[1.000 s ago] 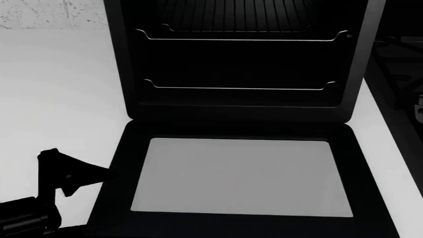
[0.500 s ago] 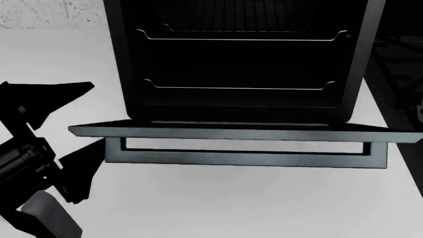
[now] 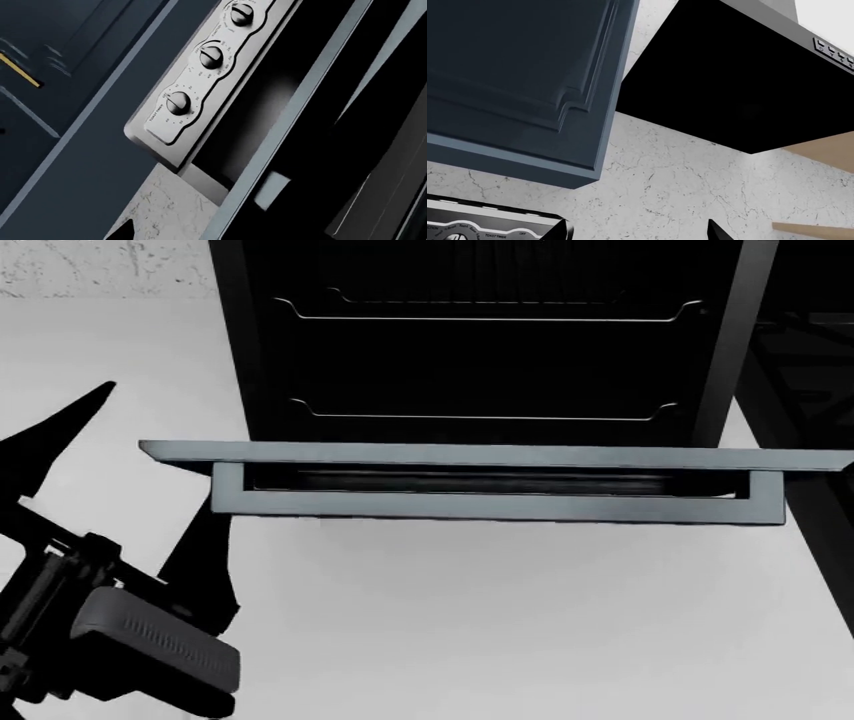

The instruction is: Close the toaster oven door.

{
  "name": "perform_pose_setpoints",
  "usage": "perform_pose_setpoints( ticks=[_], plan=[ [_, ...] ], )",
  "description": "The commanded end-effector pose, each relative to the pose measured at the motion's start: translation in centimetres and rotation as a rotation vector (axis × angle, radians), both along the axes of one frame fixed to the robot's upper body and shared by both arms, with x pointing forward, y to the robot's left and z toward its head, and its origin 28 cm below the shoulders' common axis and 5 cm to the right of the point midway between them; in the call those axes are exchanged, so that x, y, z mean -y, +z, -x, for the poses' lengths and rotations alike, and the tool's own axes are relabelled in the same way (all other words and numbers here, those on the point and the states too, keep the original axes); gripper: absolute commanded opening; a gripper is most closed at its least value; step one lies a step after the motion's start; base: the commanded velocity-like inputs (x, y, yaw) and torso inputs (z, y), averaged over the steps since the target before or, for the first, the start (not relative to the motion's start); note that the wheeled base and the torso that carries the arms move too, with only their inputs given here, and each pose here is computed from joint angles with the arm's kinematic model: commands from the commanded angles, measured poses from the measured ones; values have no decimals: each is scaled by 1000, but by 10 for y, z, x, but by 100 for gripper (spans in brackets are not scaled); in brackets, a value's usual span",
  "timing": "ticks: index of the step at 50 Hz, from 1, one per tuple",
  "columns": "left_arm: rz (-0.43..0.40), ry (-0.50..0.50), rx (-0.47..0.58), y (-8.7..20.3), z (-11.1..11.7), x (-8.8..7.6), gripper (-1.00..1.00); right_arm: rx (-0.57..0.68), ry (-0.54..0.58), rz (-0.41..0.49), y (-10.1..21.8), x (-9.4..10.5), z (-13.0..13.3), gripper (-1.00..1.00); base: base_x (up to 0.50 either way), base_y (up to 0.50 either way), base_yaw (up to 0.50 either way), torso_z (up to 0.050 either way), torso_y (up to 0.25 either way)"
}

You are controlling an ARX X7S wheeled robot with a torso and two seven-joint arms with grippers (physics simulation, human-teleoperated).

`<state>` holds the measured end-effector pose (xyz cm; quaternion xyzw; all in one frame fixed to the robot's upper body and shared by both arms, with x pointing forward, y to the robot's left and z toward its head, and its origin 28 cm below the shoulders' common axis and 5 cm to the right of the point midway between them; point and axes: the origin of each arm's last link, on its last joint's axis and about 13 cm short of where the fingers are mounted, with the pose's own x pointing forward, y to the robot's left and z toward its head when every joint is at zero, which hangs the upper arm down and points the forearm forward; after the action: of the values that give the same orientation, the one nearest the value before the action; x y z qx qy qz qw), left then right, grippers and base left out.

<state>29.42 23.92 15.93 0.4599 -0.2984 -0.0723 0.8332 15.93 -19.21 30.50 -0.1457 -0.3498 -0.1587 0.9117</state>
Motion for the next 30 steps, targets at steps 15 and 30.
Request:
perform_pose_setpoints(
  ticks=[15,30],
  plan=[
    [409,87,-197,12,-20,66,100,17,12,-6,3,-1,3,100,0,-1,-1,0,1],
    [408,247,-172,23,-70,67,100,19,7,-1,6,0,7,100,0,0,0,0,0]
  ],
)
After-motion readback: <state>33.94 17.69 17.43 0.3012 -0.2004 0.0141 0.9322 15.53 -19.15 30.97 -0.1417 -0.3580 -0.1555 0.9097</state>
